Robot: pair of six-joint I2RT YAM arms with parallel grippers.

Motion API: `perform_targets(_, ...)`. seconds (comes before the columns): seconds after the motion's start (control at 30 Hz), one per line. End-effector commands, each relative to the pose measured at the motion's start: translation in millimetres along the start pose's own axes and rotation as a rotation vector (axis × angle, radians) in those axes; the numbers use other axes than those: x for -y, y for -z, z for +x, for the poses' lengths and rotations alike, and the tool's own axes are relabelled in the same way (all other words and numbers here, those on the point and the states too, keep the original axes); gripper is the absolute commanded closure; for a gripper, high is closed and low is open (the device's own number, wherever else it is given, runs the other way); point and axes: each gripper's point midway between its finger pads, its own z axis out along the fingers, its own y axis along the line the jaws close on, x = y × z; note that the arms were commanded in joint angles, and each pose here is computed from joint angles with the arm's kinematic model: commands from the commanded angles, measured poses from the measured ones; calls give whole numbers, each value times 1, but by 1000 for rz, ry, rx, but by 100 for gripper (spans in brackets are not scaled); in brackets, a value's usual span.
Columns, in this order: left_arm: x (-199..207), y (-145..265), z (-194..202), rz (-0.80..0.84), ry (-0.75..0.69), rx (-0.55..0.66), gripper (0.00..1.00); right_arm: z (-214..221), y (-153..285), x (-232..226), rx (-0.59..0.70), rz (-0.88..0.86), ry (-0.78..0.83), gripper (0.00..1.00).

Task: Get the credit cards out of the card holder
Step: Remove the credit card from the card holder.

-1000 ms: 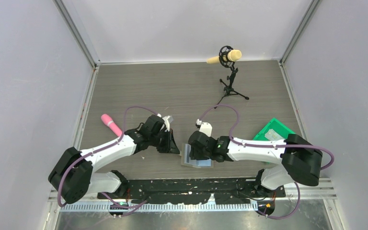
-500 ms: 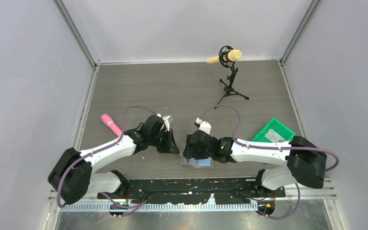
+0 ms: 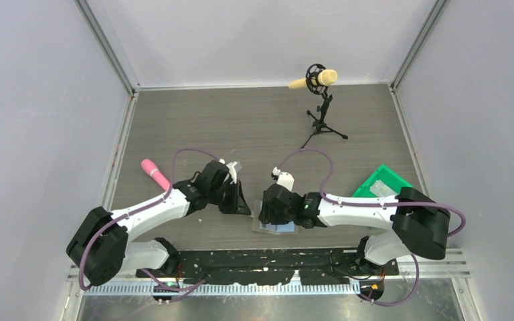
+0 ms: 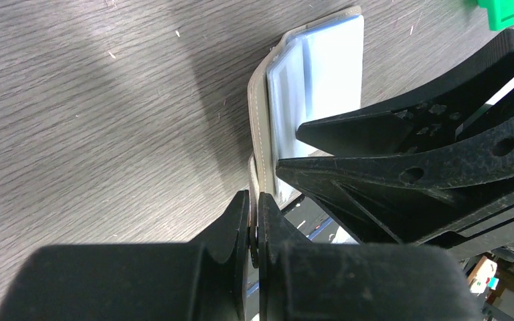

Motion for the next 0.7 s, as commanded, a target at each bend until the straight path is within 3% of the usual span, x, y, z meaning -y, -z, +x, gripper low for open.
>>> perform_targets(0.0, 2, 3, -4, 8, 0, 23, 100, -9, 9, 14, 49, 69, 9, 57)
perform_targets(0.67, 0, 2, -2, -1, 6, 20, 100, -19, 34, 27, 108, 76, 6, 52)
